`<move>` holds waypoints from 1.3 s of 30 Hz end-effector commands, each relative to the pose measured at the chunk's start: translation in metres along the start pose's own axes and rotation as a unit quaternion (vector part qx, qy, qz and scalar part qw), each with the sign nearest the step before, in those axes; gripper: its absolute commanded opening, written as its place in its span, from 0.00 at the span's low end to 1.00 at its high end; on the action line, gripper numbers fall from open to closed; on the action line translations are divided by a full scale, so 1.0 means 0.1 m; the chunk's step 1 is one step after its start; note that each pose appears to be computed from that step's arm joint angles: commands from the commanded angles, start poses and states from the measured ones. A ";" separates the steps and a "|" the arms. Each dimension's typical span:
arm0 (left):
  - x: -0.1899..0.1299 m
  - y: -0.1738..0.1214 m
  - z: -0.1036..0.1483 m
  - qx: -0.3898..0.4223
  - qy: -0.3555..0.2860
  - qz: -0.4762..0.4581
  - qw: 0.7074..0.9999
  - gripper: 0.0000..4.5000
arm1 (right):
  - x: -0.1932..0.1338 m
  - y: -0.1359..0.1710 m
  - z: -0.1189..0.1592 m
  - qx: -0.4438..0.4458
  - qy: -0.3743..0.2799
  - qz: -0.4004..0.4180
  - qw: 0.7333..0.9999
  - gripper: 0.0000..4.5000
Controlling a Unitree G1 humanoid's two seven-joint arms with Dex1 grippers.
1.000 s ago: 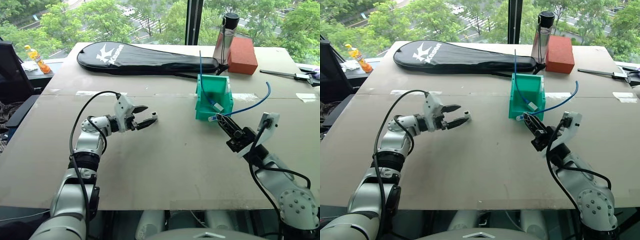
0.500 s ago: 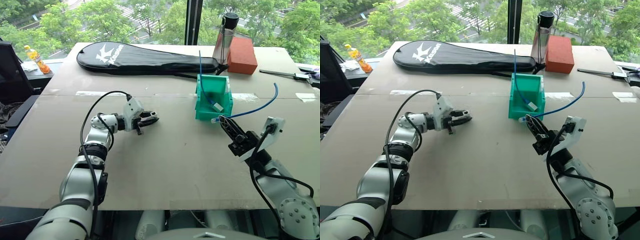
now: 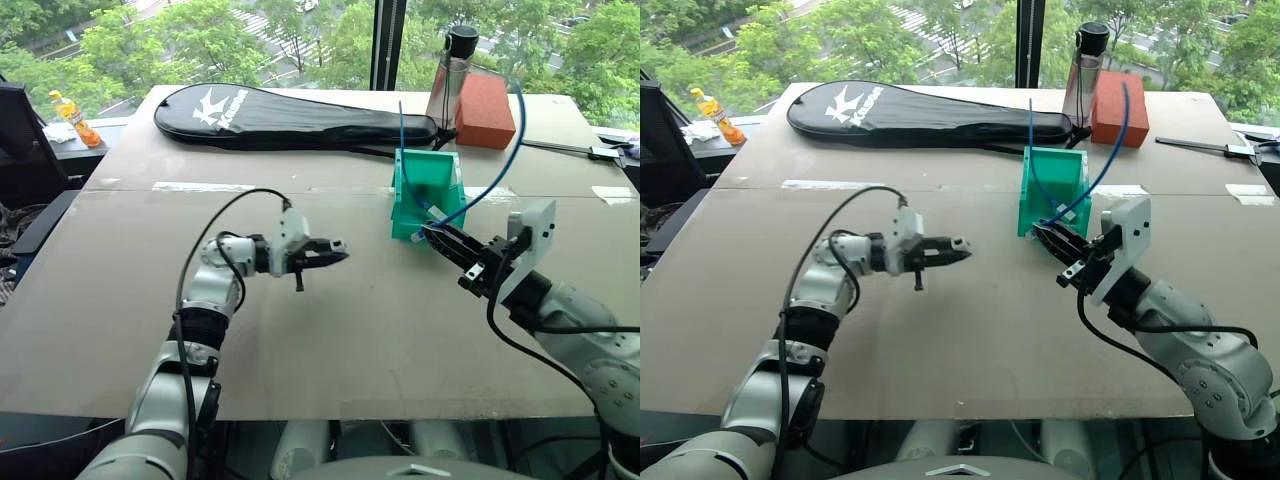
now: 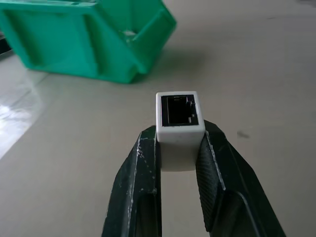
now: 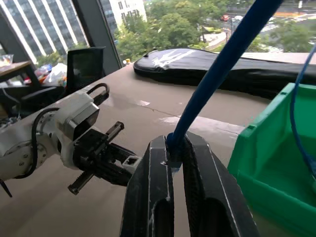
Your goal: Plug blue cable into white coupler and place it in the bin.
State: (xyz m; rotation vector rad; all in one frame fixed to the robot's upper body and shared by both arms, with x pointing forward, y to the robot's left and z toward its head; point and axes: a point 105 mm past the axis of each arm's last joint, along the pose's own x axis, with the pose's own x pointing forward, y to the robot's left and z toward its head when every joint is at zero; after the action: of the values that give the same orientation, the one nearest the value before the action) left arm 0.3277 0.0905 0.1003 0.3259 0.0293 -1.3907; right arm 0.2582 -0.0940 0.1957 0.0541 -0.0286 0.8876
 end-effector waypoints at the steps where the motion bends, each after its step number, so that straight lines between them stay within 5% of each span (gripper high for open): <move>1: 0.18 -0.05 0.10 0.038 0.006 -0.007 0.999 0.08 | 0.05 0.07 -0.01 -0.052 0.040 0.074 0.995 0.00; 16: 0.42 -0.06 -0.06 0.047 0.064 -0.037 0.996 0.08 | 0.38 -0.24 -0.33 -0.167 0.155 0.202 0.953 0.00; 39: 0.43 -0.05 -0.09 0.048 0.072 -0.055 0.995 0.08 | 0.64 -0.21 -0.53 -0.177 0.174 0.273 0.930 0.00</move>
State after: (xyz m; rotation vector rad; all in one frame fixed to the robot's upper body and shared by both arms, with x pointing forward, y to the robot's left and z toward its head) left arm 0.3319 0.0533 0.0803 0.4876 0.1044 -1.4644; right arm 0.3152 -0.0577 0.1385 -0.4473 0.1644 1.4092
